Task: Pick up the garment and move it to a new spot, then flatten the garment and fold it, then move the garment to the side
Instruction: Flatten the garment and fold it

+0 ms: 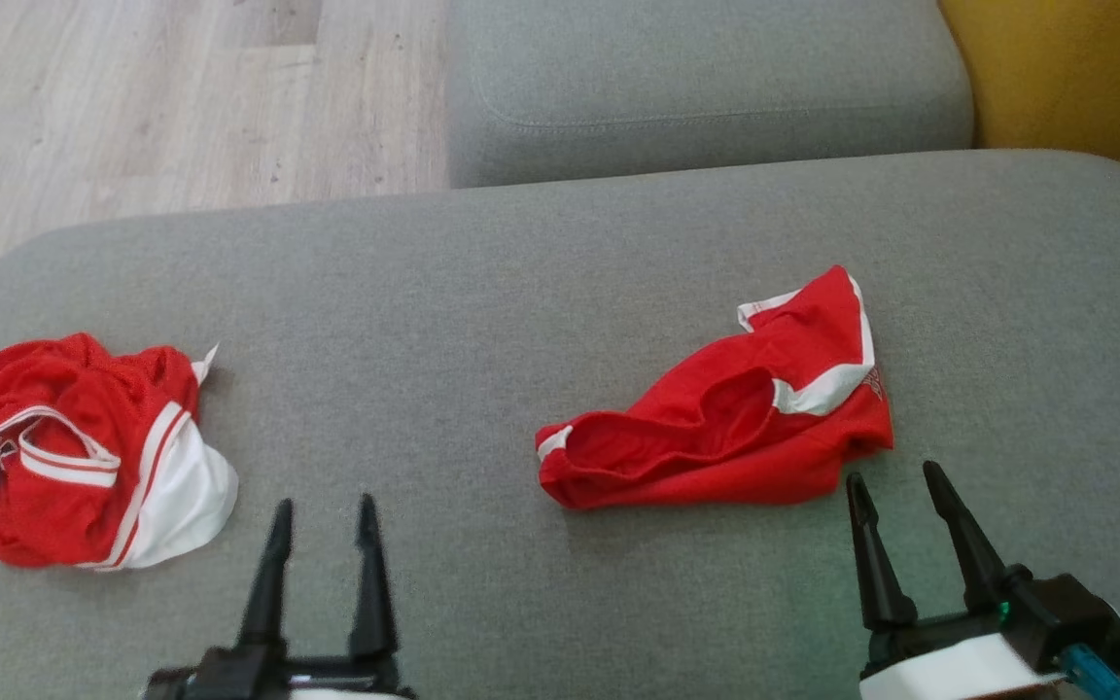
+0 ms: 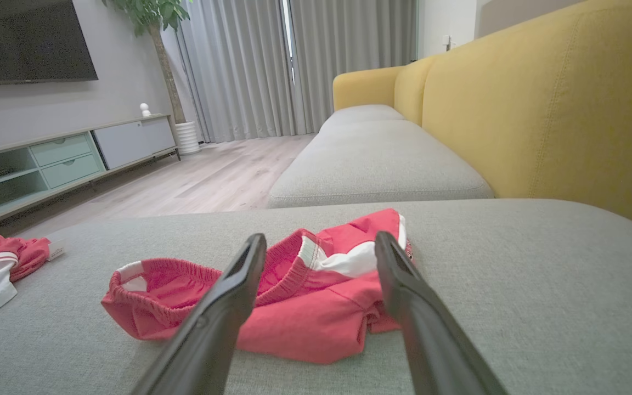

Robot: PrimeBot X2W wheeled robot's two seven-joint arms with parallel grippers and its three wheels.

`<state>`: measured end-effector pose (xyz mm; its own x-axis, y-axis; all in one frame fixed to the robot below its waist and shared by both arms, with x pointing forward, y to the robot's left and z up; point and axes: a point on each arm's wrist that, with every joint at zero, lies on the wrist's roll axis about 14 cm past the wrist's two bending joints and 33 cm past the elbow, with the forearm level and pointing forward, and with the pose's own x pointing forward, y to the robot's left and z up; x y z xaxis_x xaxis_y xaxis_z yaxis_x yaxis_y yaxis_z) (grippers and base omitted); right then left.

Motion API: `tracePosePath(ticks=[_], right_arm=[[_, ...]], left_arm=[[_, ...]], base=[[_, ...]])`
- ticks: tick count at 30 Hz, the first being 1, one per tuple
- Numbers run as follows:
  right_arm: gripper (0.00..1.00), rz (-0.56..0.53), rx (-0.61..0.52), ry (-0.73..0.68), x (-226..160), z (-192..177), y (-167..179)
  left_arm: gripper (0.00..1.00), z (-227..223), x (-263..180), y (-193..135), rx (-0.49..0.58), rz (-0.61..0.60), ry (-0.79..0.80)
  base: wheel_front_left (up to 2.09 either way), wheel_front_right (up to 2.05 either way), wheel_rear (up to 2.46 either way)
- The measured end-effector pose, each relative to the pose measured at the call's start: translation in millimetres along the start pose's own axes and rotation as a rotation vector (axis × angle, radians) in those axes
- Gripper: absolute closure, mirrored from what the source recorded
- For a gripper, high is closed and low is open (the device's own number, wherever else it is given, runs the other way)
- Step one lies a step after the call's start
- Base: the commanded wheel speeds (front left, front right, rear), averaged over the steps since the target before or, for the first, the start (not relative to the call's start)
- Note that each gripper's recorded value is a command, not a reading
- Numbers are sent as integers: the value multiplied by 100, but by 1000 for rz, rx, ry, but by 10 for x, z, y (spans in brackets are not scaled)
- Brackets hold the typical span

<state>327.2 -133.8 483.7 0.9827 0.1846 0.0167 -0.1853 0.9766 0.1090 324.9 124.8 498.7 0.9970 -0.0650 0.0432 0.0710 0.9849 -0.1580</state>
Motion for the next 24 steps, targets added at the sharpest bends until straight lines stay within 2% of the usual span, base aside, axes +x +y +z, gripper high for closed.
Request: tracePosePath(ticks=[4, 10, 14, 18, 21, 24], right_arm=[[0, 1, 5, 9, -5, -26, 11], [0, -29, 13, 32, -21, -93, -64], [0, -52, 16, 19, 66, -50, -145], [0, -79, 14, 21, 136, -51, -240], [0, -109, 15, 27, 147, -64, -335], [0, -142, 15, 40, 122, -96, -429]], left_arm=[[0, -83, 89, -363, -64, -135, 31], [0, -118, 217, -1287, -236, -461, 91], [0, -88, 279, -1928, -270, -693, 168], [0, -212, 320, -2359, -288, -856, 318], [0, -385, 345, -2560, -268, -928, 424], [0, -603, 472, -2613, -241, -912, 510]], base=[[0, 0, 0], [0, 0, 0], [0, 0, 0], [0, 0, 0], [0, 0, 0], [0, 0, 0]])
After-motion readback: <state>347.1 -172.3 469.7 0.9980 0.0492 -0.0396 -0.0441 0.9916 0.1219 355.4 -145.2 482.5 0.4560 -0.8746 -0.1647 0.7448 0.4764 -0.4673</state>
